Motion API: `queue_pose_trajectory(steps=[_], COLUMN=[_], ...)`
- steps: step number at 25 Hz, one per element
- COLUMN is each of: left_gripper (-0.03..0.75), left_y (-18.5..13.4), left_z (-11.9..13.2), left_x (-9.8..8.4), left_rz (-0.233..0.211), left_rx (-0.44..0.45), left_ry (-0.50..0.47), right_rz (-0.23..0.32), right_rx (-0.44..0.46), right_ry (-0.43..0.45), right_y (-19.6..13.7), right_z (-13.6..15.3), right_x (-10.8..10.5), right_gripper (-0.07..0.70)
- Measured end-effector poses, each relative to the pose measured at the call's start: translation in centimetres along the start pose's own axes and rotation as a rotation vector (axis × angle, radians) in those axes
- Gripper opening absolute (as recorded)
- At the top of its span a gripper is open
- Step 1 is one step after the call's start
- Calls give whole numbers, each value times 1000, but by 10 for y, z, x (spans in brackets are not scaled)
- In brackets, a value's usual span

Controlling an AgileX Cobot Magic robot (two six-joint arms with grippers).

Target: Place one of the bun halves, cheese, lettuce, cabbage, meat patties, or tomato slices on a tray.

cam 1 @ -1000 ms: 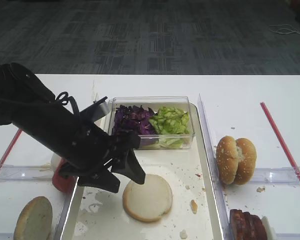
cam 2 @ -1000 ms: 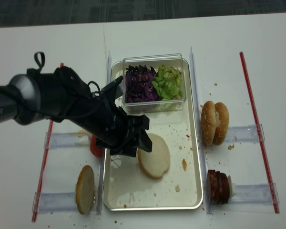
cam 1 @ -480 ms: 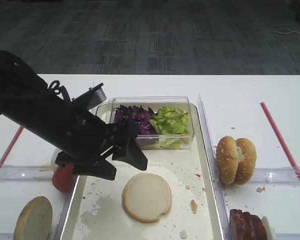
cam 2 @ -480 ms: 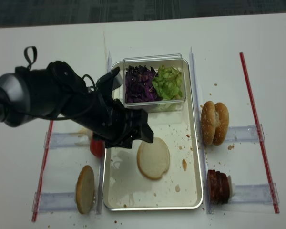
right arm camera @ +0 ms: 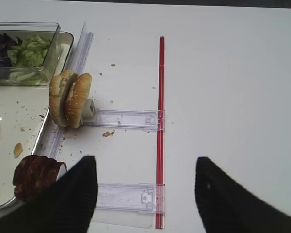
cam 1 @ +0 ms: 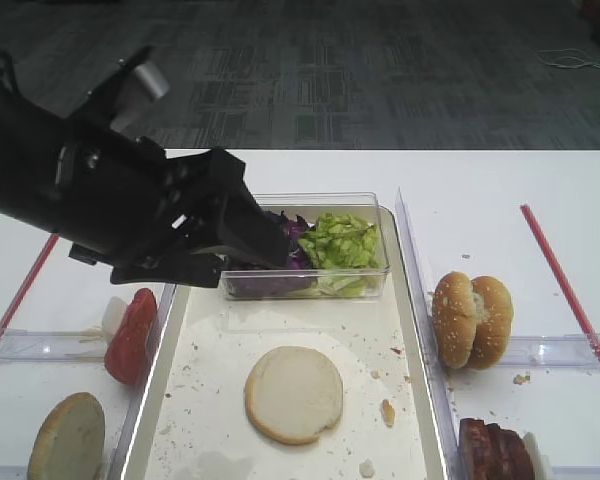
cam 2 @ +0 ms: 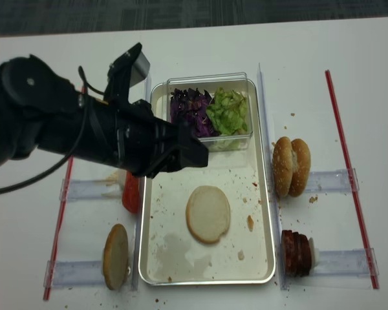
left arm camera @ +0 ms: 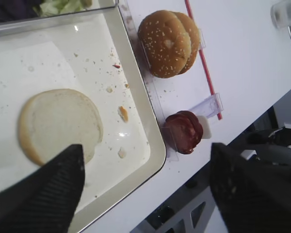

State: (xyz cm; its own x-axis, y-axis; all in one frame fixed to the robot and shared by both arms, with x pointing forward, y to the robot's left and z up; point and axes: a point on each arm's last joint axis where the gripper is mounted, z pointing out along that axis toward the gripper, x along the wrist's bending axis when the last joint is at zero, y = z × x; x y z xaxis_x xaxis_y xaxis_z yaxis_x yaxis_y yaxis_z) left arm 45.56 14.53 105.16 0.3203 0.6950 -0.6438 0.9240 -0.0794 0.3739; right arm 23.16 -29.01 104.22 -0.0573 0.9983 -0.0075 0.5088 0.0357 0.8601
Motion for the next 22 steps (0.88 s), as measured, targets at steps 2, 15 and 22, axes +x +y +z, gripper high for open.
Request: queue_pose_trajectory(steps=[2,15,22], left_gripper=[527,526,526], left_y=[-4,-10,-7], left_z=[-9,-49,-75], left_x=[0,52,84], left_rz=[13,10,-108], left_rx=[-1,80,60], left_ry=[60,545,621], right_rz=[0,2,3], right_rx=[0,0,0], right_ry=[0,0,0], right_y=[0,0,0], right_z=[0,0,0], right_x=[0,0,0], right_gripper=[480,480,480])
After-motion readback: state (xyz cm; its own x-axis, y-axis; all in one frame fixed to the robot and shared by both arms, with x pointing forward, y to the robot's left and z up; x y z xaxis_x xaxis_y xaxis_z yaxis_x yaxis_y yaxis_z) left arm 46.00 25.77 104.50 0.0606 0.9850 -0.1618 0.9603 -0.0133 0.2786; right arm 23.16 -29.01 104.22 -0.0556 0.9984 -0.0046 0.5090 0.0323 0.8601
